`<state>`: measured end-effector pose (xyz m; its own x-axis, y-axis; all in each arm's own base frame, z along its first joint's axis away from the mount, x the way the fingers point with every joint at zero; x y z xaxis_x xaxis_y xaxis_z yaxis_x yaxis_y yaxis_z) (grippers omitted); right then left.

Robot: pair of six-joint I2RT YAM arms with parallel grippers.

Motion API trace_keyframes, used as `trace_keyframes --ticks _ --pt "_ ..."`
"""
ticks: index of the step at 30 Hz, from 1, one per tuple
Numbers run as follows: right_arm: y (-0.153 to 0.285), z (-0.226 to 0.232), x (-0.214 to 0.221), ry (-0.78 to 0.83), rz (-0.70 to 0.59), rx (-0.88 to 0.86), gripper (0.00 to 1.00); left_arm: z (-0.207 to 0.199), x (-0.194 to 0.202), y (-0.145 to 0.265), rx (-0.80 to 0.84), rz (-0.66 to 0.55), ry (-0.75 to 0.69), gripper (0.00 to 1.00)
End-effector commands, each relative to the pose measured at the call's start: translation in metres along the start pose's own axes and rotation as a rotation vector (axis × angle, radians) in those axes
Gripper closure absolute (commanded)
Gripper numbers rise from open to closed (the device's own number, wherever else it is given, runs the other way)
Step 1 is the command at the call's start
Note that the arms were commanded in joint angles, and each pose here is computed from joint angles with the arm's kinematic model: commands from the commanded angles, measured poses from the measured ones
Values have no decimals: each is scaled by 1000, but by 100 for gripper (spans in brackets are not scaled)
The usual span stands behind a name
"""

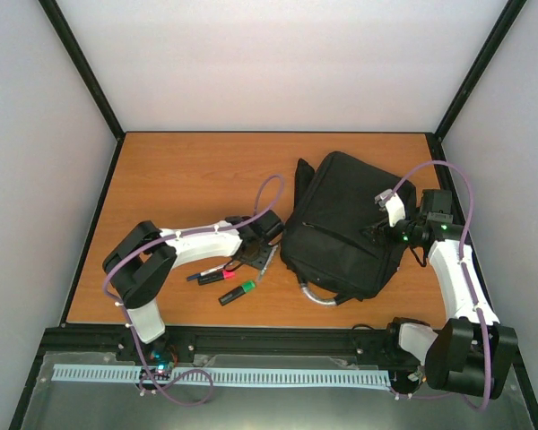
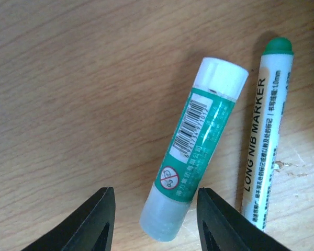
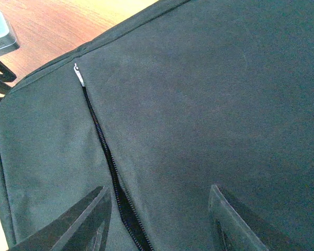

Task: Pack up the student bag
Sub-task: Pick up the stationery from the center of the board.

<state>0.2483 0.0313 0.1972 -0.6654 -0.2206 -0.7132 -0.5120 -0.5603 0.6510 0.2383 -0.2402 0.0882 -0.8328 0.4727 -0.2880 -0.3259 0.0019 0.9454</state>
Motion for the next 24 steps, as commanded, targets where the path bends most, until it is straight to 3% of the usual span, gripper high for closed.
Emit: trace_keyframes --ticks 1,8,17,24 --pt "-2 2 1 15 3 -7 47 -6 -4 0 73 -26 -40 54" --pt "-3 1 2 14 9 -11 47 -10 -5 -6 83 -18 -69 57" --pt "-3 2 3 17 12 -13 47 -8 -2 -9 58 9 -54 75" --pt "-2 2 2 19 11 -17 47 9 -6 24 -10 -25 -42 89"
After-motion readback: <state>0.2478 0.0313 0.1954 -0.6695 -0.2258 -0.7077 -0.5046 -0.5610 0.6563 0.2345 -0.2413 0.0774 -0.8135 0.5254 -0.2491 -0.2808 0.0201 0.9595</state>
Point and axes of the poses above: each gripper's point midway between its finger pads, its own y axis back along the fingers, its own z axis along the line the jaws close on, x = y × z, the point moved 6 cm from there along y, back along the fingers, and after that the axes turned 7 degrees about -y, right-handed, at the moved point
